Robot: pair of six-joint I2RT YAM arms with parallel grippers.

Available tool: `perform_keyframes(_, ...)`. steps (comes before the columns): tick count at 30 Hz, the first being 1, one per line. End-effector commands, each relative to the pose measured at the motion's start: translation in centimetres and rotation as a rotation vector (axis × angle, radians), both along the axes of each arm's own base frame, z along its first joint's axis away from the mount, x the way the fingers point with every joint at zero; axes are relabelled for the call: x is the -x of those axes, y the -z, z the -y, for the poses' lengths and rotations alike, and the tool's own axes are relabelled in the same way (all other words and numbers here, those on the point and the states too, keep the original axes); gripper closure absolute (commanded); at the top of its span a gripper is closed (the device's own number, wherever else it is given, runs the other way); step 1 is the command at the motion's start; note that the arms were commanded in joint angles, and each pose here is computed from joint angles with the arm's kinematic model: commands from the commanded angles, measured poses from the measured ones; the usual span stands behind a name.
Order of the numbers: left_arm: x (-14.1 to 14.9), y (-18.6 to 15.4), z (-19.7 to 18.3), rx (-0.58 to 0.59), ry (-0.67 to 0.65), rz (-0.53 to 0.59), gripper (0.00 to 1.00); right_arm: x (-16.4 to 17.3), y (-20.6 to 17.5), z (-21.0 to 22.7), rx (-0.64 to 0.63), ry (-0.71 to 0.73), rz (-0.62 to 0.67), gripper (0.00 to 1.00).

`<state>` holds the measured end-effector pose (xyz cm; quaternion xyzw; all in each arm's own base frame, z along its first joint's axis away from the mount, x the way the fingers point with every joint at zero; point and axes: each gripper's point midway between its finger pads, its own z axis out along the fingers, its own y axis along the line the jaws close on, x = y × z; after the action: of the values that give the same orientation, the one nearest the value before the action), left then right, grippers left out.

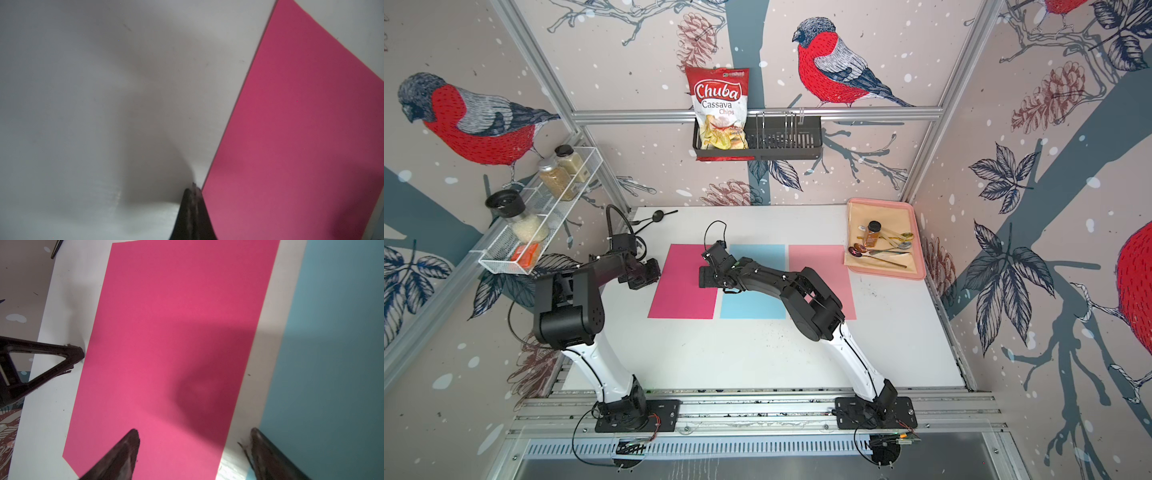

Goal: Fold the rectangular paper in half along the long edge
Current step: Pick up the paper from the center of the board.

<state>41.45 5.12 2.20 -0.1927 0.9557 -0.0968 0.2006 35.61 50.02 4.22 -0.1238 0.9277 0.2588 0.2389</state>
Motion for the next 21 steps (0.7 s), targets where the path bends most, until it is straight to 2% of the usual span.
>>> perform_keyframes(1, -0.2, 0.1, 0.2, 0.0, 0.011, 0.003, 1.0, -0.1, 0.0, -0.2, -0.008, 0.004, -0.006, 0.16)
perform_keyframes(21, -0.1, 0.4, 1.6, -0.022, 0.054, -0.013, 1.0, 0.0, 2.3, 0.2, 0.021, 0.007, -0.051, 0.16)
